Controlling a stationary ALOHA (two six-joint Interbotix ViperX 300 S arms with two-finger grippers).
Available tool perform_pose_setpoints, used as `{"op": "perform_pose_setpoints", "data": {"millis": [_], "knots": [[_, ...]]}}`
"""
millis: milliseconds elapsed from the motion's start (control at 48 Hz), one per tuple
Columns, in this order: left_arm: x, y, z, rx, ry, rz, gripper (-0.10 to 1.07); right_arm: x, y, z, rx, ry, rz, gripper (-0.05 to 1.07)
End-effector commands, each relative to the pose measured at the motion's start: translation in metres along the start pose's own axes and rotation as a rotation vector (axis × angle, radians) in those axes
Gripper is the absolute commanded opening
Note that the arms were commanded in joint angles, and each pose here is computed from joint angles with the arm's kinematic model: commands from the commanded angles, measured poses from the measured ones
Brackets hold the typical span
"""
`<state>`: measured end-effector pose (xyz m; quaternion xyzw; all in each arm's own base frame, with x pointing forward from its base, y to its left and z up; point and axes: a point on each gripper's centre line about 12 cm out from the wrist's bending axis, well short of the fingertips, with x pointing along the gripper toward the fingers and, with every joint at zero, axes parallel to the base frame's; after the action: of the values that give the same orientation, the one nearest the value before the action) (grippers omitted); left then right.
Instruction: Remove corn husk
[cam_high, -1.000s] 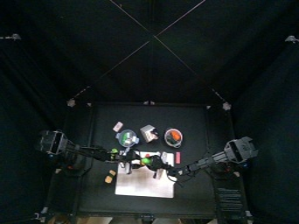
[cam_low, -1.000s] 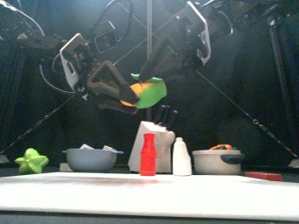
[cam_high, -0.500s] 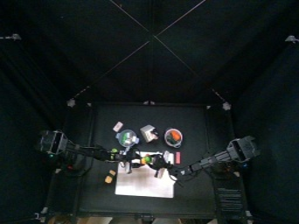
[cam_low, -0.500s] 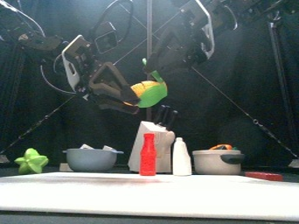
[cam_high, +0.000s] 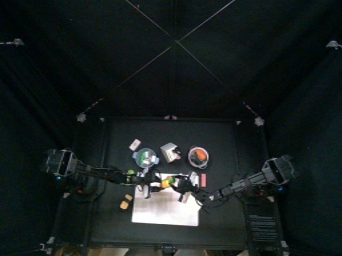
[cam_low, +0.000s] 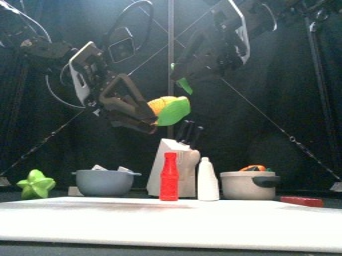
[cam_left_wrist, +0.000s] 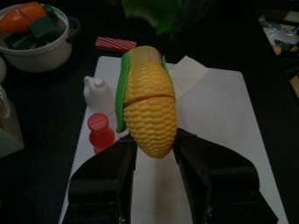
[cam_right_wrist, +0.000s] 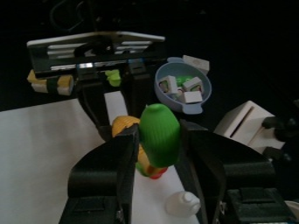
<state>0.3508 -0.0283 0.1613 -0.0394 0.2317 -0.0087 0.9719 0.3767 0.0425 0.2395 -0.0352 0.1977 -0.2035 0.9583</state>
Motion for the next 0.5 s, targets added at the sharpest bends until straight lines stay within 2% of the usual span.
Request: {"op": "perform_pose_setpoints", "data": {"millis": [0, 479], "knots": [[0.0001, -0.001, 0.0079, 0.003, -0.024, -0.003, 0.65, -0.0094, -0.0034, 0.0143, 0.029, -0.037, 0.004, 0.5], [-0.0013, -0.0001, 0.0069, -0.002, -0.023, -0.001, 0.65, -0.0129, -0.0085, 0.01, 0.033, -0.032, -0.017, 0.5]]}}
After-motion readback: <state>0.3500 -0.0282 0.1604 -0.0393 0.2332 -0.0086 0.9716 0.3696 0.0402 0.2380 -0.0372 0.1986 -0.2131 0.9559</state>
